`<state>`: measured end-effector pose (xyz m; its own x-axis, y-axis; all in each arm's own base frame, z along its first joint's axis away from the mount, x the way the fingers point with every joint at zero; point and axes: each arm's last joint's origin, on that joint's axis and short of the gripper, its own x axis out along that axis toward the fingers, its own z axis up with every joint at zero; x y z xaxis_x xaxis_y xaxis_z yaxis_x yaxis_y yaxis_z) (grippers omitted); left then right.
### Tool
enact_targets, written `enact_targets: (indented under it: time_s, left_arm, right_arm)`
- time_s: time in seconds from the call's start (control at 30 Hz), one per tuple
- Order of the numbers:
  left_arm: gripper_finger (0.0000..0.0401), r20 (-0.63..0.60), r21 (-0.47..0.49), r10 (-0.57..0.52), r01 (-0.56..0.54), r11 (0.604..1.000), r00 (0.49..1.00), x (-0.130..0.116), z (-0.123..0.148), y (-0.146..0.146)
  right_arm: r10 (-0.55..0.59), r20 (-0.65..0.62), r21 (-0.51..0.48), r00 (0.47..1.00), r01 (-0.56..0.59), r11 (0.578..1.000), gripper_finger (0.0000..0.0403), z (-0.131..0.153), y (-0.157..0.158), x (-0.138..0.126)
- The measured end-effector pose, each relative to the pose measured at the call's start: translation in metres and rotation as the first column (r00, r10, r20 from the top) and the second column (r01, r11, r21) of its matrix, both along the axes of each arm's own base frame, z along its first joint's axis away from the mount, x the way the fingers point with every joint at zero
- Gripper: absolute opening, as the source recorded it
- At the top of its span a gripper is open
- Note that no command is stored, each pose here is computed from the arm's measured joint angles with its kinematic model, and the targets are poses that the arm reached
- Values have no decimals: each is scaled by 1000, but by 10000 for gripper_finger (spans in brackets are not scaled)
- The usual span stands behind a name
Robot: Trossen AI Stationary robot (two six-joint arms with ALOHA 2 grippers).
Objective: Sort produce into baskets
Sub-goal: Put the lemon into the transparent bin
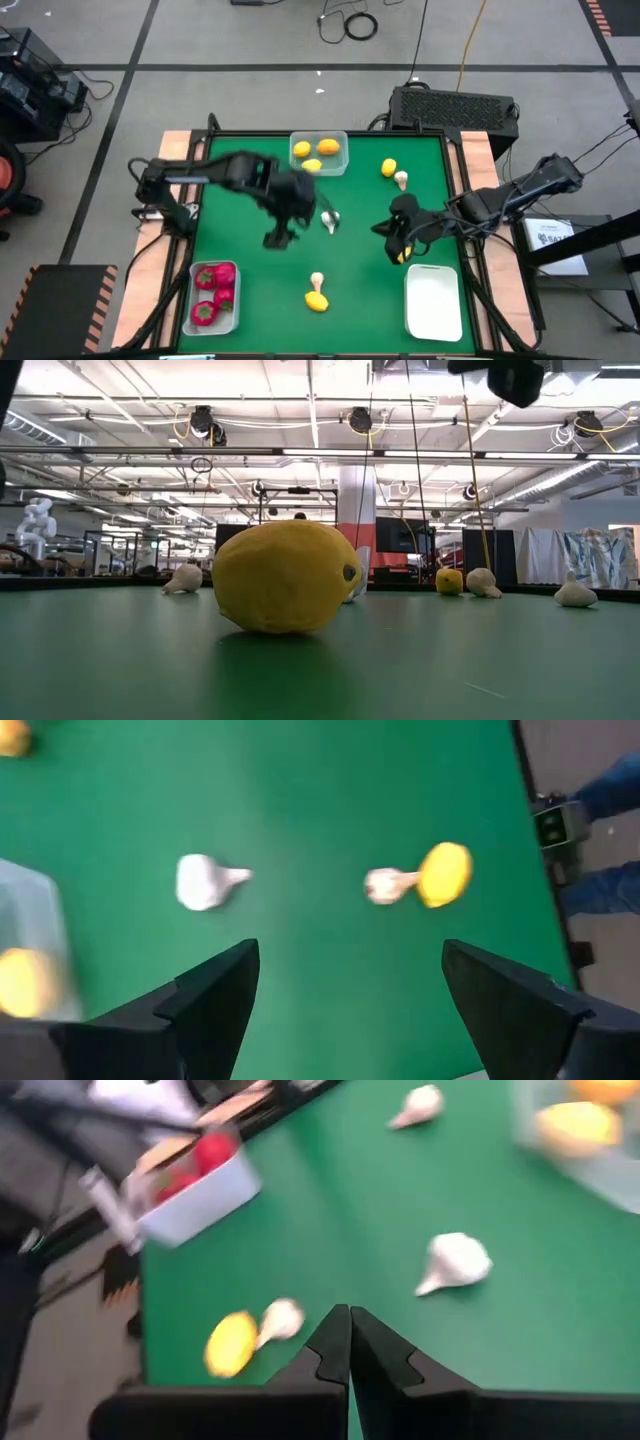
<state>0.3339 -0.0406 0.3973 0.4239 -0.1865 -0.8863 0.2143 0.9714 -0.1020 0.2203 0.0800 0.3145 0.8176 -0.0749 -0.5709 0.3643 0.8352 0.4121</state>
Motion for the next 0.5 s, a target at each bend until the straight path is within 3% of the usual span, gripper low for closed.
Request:
enact_targets:
  time_s: [0.23, 0.33, 0.5]
  left_arm:
    - [322, 36, -48, 150, -149, 988, 988, 7, -37, -75]
    - [322, 90, -72, 126, -119, 990, 988, 9, -61, -106]
    - [322, 166, -27, 38, -34, 999, 985, 2, -103, -141]
  right_arm:
    - [273, -75, 92, 959, -266, 960, 0, -13, 25, 8]
    - [350, -101, 89, 931, -342, 936, 0, -21, 45, 6]
    - [445, -126, 98, 887, -435, 895, 0, -31, 77, -3]
